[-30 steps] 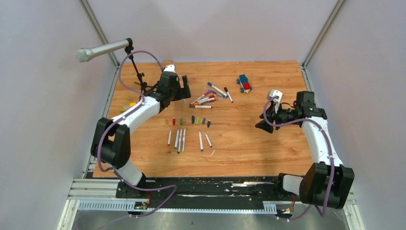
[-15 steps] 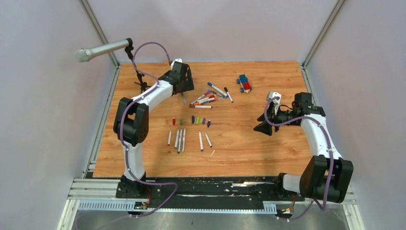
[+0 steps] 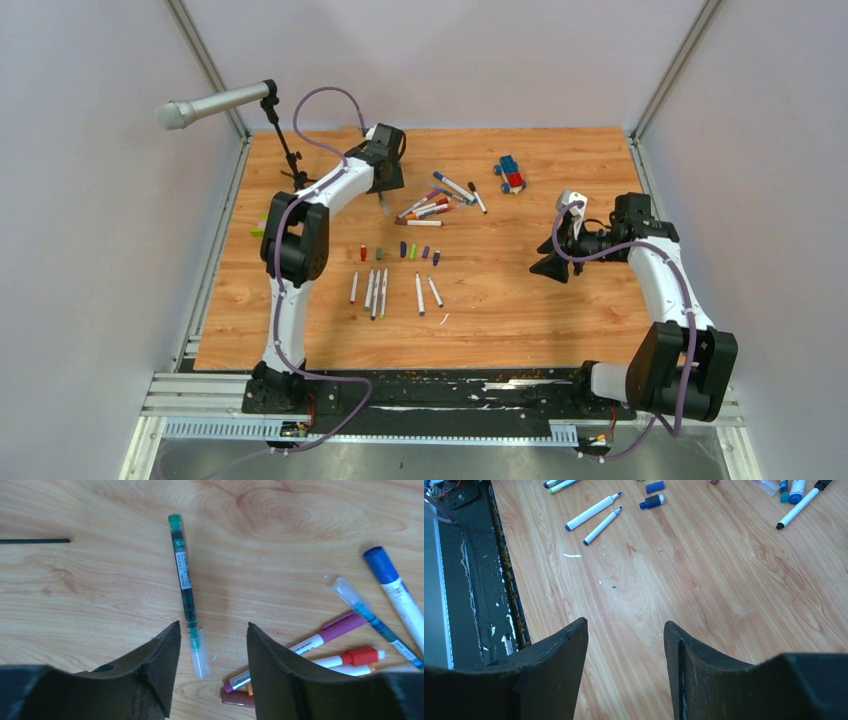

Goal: Open the pen caps
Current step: Pick up the pen from the center of the board.

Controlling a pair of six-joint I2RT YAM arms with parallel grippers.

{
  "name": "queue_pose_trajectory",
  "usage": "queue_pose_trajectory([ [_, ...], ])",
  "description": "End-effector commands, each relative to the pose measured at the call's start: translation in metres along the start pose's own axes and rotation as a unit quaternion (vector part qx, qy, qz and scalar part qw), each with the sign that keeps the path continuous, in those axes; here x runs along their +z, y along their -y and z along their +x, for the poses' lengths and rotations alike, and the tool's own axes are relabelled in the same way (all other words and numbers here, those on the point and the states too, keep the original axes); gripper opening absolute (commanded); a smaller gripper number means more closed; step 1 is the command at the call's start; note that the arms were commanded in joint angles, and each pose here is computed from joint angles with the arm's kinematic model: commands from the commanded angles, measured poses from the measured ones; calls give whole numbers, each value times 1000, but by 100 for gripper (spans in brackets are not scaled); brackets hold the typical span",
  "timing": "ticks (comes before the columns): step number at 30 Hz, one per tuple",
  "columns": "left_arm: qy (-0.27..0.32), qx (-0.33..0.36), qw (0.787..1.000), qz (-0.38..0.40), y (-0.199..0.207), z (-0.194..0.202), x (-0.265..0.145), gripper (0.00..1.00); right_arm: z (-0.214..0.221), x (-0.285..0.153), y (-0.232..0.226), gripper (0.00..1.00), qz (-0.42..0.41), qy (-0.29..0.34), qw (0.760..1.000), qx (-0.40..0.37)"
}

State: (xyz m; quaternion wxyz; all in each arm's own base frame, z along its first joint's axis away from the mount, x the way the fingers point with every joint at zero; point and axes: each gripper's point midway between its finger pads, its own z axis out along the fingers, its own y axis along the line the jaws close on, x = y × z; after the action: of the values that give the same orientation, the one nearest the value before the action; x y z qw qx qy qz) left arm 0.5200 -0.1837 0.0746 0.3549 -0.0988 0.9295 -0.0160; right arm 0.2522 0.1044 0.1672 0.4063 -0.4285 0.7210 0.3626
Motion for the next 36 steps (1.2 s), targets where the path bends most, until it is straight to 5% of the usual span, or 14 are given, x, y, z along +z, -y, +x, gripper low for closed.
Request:
queue_pose_trajectory([
  [1,-1,-6,1000,-18,-5,-4,3,55,-11,-1,2,58,-5,23,1000,-16],
  [24,-45,9,997,-60,-26,22,38,38,-5,0,6,58,-4,15,1000,-2],
  [28,-55,23,996,-70,-34,28,40,28,-5,0,6,58,-5,15,1000,-1],
  [34,-53,42,996,-50,-30,19,29,0,-4,1,6,58,-4,14,1000,0],
  [36,-27,48,998,-42,-28,-2,15,0,-4,1,5,58,-5,15,1000,2],
])
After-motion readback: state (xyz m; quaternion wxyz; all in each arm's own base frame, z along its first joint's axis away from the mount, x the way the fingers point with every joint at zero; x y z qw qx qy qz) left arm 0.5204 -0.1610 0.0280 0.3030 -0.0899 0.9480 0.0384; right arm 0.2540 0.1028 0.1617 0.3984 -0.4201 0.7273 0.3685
